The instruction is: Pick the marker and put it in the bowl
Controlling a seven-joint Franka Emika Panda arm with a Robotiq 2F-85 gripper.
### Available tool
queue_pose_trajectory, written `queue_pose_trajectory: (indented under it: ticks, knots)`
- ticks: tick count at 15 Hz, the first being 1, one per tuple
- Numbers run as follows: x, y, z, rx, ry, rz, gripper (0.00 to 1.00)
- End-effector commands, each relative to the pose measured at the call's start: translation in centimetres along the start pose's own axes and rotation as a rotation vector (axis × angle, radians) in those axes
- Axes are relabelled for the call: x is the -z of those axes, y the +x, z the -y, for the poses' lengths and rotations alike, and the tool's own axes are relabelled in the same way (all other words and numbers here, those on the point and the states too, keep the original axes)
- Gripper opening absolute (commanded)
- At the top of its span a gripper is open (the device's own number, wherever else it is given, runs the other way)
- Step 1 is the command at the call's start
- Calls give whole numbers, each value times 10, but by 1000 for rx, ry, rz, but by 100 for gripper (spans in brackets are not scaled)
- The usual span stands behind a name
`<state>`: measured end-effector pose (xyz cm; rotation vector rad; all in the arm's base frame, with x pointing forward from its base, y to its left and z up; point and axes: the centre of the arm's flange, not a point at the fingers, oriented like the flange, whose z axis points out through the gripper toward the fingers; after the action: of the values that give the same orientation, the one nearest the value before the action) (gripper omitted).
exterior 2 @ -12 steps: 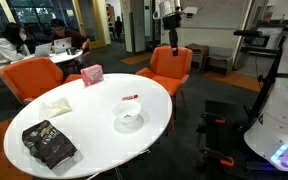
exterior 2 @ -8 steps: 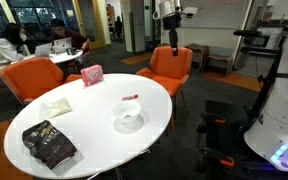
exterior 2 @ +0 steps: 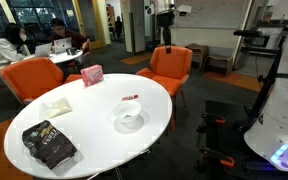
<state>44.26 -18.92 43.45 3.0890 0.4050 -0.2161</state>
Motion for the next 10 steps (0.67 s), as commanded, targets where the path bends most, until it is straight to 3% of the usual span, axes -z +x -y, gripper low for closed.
queue_pose_trajectory:
  ticks: [1,6,10]
  knots:
    - [7,63,-25,136,-59,-26,100]
    - [-18,147,-56,421,-96,-32,100]
    - [-65,180,-81,629,-105,3,100]
